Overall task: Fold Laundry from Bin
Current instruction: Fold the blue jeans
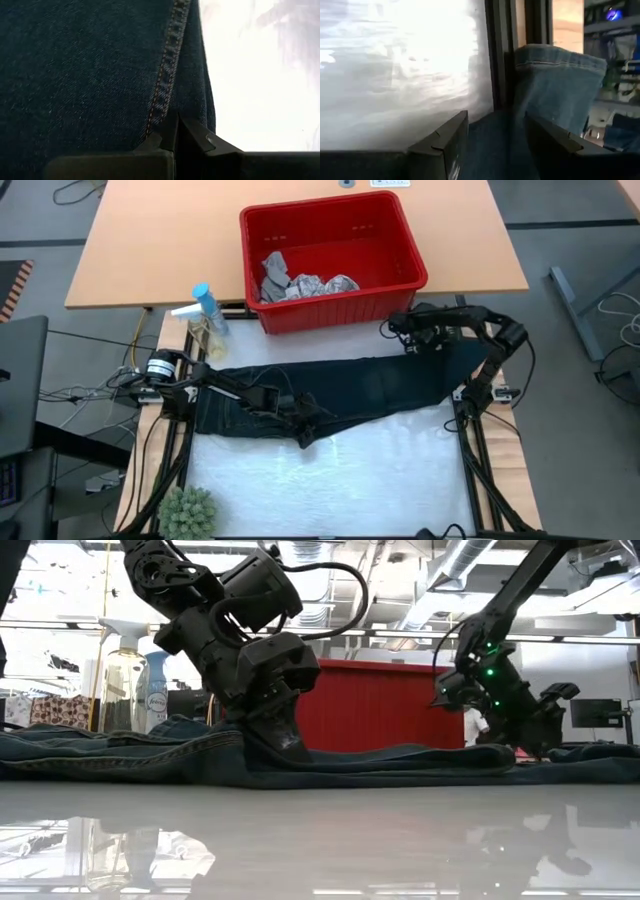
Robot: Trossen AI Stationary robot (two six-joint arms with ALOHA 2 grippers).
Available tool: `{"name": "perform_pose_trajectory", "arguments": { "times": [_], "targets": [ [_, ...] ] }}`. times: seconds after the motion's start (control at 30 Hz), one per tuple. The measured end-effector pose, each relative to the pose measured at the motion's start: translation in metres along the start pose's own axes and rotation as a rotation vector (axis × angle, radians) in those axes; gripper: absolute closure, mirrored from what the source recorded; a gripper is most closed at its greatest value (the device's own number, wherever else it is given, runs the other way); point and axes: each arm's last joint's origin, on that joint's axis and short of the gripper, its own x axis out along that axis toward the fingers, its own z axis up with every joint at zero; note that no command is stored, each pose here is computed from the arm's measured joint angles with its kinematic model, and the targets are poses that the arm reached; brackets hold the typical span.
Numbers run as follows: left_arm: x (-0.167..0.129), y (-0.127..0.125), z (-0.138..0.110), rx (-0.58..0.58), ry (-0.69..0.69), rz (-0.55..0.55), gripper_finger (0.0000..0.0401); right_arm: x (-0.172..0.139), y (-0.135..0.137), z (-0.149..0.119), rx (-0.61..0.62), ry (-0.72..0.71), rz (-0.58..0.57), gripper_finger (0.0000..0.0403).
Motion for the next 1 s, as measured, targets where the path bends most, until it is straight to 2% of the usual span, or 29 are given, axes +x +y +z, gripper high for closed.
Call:
{"name": "perform_pose_trajectory", "arguments": {
  "times": [0.07,0.2,0.3,0.6,0.87,1.0],
  "targets": [
    [0.000,0.000,0.000,-0.014,-0.002,0.011,0.0401,0.000,-0.004,-0.002,-0.011,0.027,-0.024,0.0186],
    [0.000,0.001,0.000,-0.028,-0.009,0.020,0.0401,0.001,-0.014,-0.005,0.054,0.061,-0.111,0.0186],
    [0.000,0.002,0.000,-0.042,-0.012,0.026,0.0401,0.005,-0.017,-0.002,0.085,0.072,-0.118,0.0186],
    [0.000,0.002,0.000,-0.032,-0.021,0.032,0.0401,0.014,-0.018,0.011,0.125,0.083,-0.042,0.0186],
    [0.000,0.002,0.001,-0.019,-0.020,0.024,0.0401,0.018,-0.020,0.014,0.192,0.097,-0.034,0.0187],
    [0.000,0.002,0.001,-0.012,-0.018,0.022,0.0401,0.022,-0.023,0.016,0.244,0.121,-0.034,0.0213]
  ]
}}
